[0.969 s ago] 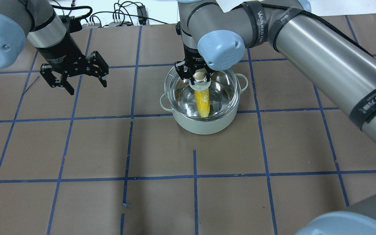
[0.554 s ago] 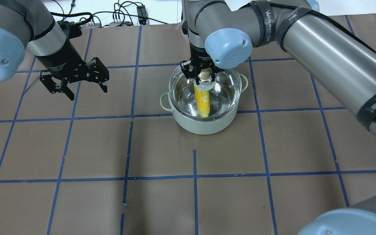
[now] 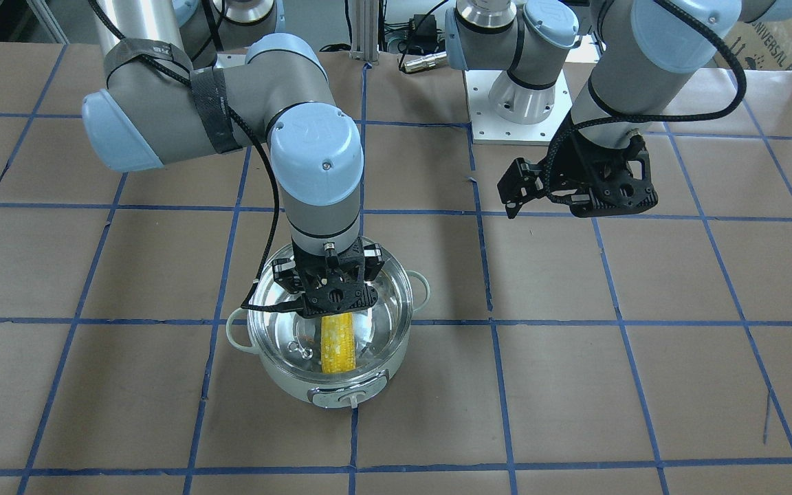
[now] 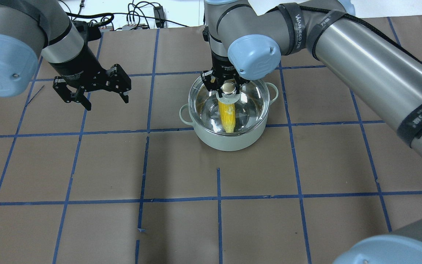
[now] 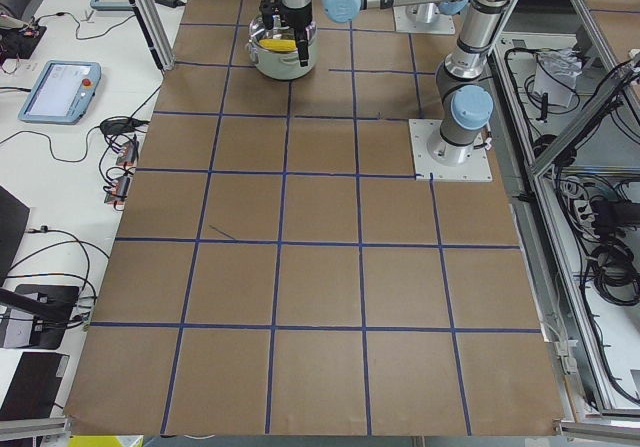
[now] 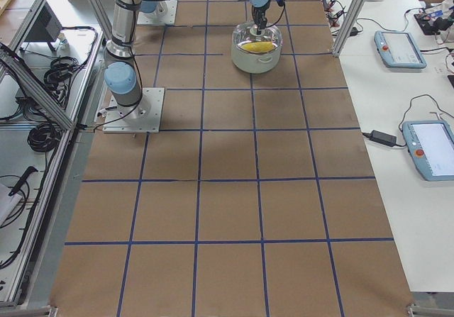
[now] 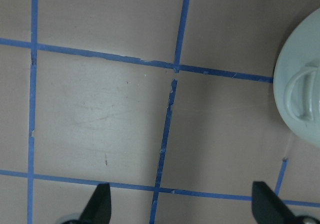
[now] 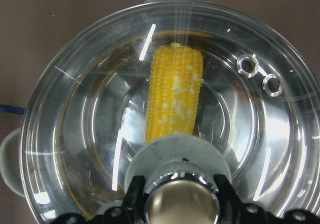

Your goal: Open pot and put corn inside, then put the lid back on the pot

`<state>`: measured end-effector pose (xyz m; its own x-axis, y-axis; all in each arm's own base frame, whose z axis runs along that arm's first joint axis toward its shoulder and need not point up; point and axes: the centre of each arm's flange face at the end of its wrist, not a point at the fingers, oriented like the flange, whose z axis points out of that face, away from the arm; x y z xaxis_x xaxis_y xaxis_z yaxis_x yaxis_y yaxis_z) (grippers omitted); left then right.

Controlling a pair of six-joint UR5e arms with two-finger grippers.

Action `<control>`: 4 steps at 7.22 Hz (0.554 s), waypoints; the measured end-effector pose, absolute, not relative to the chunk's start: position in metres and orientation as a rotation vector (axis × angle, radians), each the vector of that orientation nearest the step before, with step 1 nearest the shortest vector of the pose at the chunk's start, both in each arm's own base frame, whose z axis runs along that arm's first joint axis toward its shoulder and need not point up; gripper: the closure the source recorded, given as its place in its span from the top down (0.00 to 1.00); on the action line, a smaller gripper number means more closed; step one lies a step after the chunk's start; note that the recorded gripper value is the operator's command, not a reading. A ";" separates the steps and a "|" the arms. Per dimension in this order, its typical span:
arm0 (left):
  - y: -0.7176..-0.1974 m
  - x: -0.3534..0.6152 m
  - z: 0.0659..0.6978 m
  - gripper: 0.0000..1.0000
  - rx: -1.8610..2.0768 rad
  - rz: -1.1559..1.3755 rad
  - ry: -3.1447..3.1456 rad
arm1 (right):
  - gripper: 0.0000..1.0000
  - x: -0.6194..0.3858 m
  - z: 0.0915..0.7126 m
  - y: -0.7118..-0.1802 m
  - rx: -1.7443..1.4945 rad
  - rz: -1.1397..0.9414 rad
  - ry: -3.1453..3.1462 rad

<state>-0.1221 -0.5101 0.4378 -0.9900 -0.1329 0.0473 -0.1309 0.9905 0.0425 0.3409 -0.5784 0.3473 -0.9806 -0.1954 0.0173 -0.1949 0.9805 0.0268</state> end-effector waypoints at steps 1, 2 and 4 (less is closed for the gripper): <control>-0.511 -0.123 0.440 1.00 0.198 -0.048 -3.081 | 0.06 0.340 0.347 -0.579 0.305 -0.037 -3.106; -0.513 -0.124 0.444 1.00 0.196 -0.039 -3.080 | 0.06 0.338 0.348 -0.581 0.304 -0.031 -3.108; -0.513 -0.124 0.447 1.00 0.193 -0.033 -3.082 | 0.07 0.335 0.349 -0.584 0.300 -0.020 -3.111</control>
